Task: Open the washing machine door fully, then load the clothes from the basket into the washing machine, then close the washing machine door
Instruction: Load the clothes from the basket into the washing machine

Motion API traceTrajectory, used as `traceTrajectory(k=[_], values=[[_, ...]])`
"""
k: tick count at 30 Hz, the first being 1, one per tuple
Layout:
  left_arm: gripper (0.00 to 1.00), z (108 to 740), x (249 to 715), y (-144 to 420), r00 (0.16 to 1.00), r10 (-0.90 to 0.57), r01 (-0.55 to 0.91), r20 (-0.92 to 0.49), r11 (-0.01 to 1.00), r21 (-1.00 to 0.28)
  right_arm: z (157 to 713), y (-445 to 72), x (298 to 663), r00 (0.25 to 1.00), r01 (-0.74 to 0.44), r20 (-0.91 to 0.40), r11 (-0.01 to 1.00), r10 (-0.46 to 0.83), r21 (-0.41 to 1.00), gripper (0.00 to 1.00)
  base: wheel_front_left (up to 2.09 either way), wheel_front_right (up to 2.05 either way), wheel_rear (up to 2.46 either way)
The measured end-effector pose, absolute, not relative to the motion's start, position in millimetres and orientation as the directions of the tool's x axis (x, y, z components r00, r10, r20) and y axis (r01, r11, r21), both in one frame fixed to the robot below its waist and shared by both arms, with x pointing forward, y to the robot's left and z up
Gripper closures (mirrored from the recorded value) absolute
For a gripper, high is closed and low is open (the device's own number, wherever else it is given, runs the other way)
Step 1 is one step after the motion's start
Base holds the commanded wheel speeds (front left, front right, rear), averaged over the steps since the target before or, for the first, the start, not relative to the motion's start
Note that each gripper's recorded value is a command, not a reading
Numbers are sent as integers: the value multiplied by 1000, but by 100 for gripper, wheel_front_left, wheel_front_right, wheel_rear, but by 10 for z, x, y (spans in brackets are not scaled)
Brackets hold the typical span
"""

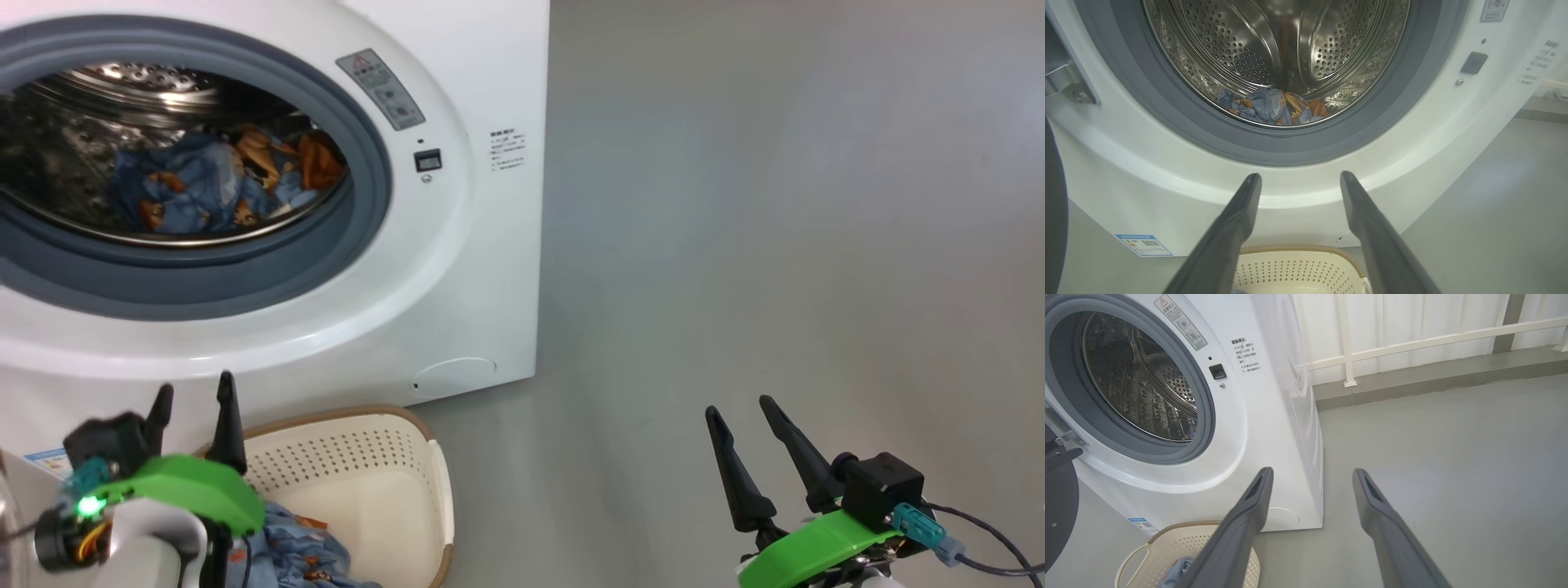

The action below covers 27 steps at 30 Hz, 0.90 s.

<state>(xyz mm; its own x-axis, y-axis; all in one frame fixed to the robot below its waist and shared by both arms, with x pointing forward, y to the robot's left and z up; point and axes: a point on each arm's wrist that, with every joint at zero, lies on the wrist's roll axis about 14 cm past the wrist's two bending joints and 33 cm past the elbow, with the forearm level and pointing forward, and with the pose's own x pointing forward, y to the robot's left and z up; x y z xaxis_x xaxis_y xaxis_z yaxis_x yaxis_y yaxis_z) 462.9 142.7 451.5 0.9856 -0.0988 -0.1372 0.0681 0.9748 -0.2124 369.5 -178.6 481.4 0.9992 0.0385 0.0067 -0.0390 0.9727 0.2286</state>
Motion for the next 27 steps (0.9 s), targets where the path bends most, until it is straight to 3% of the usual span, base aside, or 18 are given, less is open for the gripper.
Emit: traceTrajectory(k=[27], values=[[0, 4427, 3645, 1839, 991, 15, -44, -136, 975, -217, 4947, -1785, 3634, 996, -82, 45, 983, 76, 166, 0, 0, 0, 0]])
